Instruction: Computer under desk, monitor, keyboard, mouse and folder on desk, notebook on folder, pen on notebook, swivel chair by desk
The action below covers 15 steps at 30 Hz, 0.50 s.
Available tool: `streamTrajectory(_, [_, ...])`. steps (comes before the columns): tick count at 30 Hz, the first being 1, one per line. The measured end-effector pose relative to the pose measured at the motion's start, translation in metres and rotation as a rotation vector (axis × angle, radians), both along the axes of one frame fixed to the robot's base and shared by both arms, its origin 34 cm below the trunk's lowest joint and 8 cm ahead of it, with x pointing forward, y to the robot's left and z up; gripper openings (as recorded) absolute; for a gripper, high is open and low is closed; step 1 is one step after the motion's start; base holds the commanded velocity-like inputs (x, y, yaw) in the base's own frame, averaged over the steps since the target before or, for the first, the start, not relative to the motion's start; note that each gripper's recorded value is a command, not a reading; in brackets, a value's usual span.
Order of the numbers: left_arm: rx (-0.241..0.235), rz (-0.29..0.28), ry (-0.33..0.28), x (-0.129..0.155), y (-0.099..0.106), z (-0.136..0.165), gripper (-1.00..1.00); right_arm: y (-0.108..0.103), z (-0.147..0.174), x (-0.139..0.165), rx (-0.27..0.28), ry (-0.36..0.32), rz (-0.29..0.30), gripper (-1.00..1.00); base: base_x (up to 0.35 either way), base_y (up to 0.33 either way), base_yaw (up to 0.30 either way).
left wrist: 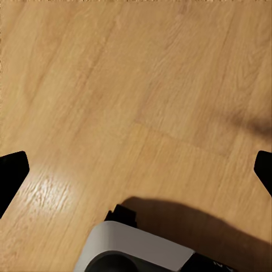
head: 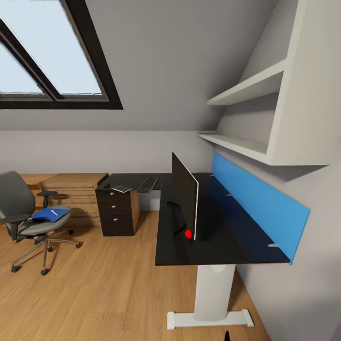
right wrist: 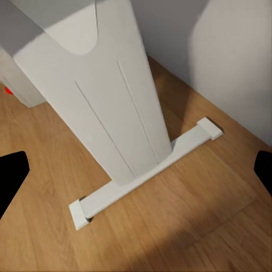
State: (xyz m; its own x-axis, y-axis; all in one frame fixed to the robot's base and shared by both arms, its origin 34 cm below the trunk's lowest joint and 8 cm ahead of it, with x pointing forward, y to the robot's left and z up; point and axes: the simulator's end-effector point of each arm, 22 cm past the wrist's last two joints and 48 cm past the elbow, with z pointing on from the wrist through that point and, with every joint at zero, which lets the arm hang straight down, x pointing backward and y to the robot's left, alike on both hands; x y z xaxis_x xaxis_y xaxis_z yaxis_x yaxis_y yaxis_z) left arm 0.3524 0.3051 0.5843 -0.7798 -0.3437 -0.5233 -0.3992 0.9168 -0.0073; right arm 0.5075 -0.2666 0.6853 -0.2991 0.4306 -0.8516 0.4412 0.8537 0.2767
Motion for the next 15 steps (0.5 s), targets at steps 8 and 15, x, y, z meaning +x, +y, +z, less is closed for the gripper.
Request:
streamTrajectory(8, [0.000, 0.000, 0.000, -0.001, 0.000, 0.010, 1.00, -0.001, 0.012, 0.000, -0.002, -0.005, -0.001, 1.00, 0.000, 0.000, 0.000])
streamTrajectory(15, [-0.002, 0.001, 0.001, -0.003, -0.001, 0.019, 1.00, -0.010, 0.029, 0.008, -0.006, -0.031, -0.011, 1.00, 0.000, 0.000, 0.000])
